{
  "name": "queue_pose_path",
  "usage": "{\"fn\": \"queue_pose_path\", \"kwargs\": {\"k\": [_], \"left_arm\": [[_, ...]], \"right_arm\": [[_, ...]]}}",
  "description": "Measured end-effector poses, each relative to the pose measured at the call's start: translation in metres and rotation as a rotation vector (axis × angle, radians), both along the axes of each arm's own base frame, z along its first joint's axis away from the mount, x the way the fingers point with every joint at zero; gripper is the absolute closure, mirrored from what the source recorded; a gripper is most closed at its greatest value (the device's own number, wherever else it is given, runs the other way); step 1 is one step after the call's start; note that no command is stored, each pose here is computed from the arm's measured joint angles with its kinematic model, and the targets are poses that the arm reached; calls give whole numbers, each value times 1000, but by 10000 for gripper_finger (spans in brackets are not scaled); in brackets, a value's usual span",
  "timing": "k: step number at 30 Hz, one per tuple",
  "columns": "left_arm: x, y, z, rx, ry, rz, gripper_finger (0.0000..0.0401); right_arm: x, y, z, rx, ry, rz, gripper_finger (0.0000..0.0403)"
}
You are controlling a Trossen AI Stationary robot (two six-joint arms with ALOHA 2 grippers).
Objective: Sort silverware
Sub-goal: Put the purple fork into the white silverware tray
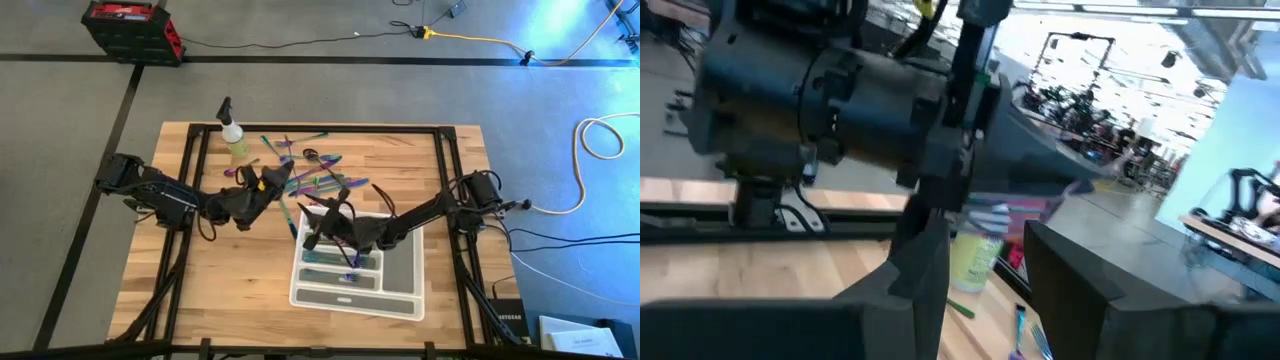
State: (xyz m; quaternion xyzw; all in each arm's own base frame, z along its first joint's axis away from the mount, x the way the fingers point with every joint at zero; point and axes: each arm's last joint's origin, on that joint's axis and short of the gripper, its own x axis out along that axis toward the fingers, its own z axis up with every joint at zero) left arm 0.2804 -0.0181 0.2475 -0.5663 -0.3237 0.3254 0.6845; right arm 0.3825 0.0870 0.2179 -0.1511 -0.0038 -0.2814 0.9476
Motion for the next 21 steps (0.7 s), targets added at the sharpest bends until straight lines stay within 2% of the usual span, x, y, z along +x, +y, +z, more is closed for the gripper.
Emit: {"fn": "queue_pose_path", "kwargs": {"k": [5,21], "left_arm": [[0,2,0,-16,-25,3,400],[0,4,0,-18,-28,3,400]], "right_arm": [[1,-4,5,7,-52,46,288],[1,-3,4,14,-49,26,288]]}}
